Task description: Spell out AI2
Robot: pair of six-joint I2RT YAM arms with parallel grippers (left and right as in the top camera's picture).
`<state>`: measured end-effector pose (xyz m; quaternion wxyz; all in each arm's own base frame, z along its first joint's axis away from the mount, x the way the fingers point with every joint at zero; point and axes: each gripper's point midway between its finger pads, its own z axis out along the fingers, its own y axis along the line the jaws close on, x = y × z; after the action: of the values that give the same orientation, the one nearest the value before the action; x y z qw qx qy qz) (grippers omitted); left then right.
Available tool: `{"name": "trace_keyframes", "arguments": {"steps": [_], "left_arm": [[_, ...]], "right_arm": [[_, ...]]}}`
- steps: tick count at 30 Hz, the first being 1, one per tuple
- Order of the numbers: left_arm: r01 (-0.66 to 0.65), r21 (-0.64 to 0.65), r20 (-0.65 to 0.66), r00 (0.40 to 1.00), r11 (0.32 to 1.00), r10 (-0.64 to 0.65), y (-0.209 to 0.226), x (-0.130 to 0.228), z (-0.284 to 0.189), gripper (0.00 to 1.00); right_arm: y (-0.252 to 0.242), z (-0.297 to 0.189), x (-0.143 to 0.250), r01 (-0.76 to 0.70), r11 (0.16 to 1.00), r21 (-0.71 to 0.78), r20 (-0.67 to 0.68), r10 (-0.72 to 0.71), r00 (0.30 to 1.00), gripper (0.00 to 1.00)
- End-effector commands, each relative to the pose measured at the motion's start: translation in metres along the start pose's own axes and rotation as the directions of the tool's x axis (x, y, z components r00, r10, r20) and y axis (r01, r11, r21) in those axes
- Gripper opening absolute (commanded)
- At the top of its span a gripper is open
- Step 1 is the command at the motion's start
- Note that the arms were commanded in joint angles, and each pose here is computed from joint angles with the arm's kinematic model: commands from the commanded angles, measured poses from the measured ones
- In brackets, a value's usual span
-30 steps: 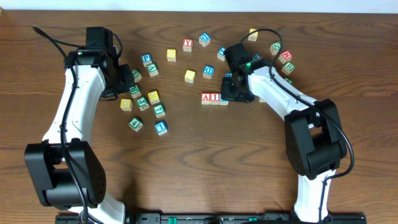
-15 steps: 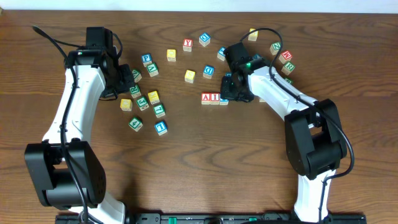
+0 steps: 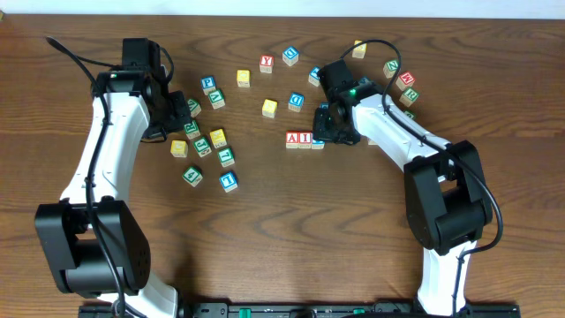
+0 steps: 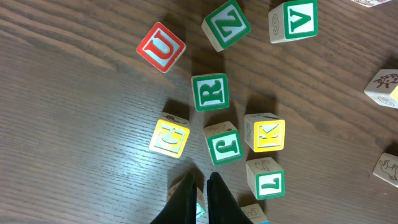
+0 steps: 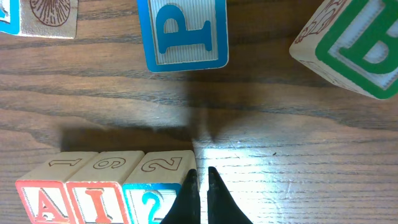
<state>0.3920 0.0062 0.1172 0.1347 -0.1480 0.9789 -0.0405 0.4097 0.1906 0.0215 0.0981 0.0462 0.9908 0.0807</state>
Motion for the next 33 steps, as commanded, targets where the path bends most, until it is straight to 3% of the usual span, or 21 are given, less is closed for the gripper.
{"name": "trace_keyframes", "arguments": {"steps": [1, 12, 20, 27, 29, 30, 33], "left_arm": [[-0.004, -0.013, 0.004, 1.000, 1.000, 0.004, 0.003, -0.003, 0.000, 0.08], [-0.044, -0.007, 0.041, 0.998, 0.999, 0.044, 0.004, -0.008, -0.012, 0.08], [-0.066, 0.015, 0.159, 0.985, 0.998, 0.063, 0.002, -0.010, -0.066, 0.08], [-0.068, 0.022, 0.195, 0.979, 0.997, 0.063, 0.005, 0.013, -0.111, 0.09], [-0.067, 0.017, 0.172, 0.983, 0.998, 0.063, 0.008, 0.024, -0.116, 0.71], [-0.066, 0.015, 0.159, 0.985, 0.998, 0.063, 0.009, 0.028, -0.116, 0.98], [-0.064, 0.010, 0.138, 0.989, 0.998, 0.062, 0.010, 0.033, -0.116, 0.98]], "right_arm": [[0.006, -0.015, -0.004, 0.025, 0.999, -0.024, 0.031, -0.024, 0.999, 0.01], [-0.002, -0.045, -0.024, 0.034, 0.999, -0.040, 0.100, -0.030, 0.995, 0.04], [-0.009, -0.107, -0.036, 0.051, 0.997, -0.049, 0.210, -0.040, 0.977, 0.09], [-0.022, -0.174, -0.029, 0.059, 0.998, -0.009, 0.313, -0.054, 0.948, 0.17], [-0.027, -0.196, -0.025, 0.052, 0.999, 0.005, 0.349, -0.051, 0.936, 0.26], [-0.031, -0.207, -0.023, 0.048, 0.999, 0.012, 0.370, -0.049, 0.928, 0.35], [-0.040, -0.243, -0.012, 0.038, 0.999, 0.023, 0.425, -0.044, 0.904, 0.60]]}}
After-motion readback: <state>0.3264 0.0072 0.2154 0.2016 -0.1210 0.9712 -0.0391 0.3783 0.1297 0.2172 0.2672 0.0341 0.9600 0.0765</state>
